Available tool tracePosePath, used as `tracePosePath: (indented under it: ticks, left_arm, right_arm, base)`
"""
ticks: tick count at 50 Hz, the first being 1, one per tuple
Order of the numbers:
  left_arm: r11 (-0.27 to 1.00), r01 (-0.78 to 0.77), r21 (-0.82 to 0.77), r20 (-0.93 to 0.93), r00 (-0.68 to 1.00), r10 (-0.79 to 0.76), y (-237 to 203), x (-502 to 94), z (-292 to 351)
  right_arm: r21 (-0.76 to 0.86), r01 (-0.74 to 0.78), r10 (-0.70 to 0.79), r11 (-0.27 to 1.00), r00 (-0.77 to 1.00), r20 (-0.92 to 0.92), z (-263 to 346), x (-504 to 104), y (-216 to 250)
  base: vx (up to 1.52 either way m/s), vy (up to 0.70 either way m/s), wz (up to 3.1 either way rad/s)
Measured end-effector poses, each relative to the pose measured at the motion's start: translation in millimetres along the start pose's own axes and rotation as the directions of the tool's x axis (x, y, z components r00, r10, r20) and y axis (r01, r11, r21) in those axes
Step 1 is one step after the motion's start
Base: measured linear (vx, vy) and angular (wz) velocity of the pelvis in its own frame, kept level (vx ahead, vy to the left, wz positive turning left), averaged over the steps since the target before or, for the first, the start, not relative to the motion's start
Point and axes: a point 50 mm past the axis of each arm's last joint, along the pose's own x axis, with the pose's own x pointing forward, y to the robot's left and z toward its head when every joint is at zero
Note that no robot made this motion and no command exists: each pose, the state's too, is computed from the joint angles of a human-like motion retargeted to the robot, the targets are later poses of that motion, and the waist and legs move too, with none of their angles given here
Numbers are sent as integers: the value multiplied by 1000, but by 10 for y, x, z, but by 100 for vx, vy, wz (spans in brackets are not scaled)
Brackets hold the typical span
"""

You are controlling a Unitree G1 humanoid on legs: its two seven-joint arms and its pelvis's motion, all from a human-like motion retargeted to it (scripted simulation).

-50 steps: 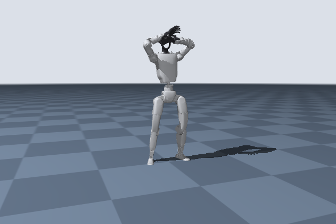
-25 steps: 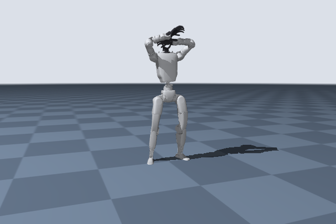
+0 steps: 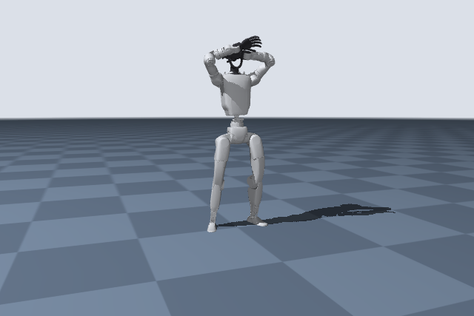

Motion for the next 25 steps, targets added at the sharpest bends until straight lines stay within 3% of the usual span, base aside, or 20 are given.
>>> tracePosePath:
  ticks: [4, 8, 10, 13, 16, 19, 22, 25]
  left_arm:
    - [991, -33, 126, -321, 944, 73, 217, -155, -707]
    - [966, 150, 211, -535, 844, -14, 237, -470, -1146]
    - [948, 267, 174, -527, 839, -139, 95, -541, -1115]
    - [933, 337, 128, -322, 904, -283, -128, -423, -707]
    - [963, 248, 109, -29, 969, -247, -154, -187, -124]
    - [995, 91, 48, 130, 987, -96, -37, -15, 215]
    - [997, -59, 44, 49, 997, 57, 119, 80, 53]
    - [971, -178, 158, -185, 961, 206, 356, 37, -480]
  right_arm:
    - [215, -4, -45, 977, 974, 223, 594, -40, -22]
    - [412, 130, -261, 902, 923, 282, 876, -49, -264]
    - [447, 215, -344, 868, 910, 231, 807, -7, -349]
    - [367, 364, -428, 856, 897, 109, 511, 118, -423]
    - [205, 426, -438, 881, 899, 16, 202, 206, -406]
    - [100, 329, -328, 939, 944, -28, 17, 205, -252]
    - [121, 157, -157, 980, 988, -4, 64, 148, -30]
    - [185, 48, -74, 982, 988, 136, 397, 77, 73]
  base:
    - [0, 0, 0]
    - [0, 0, 0]
    - [0, 0, 0]
    - [0, 0, 0]
    - [0, 0, 0]
    - [0, 0, 0]
    - [0, 0, 0]
    - [0, 0, 0]
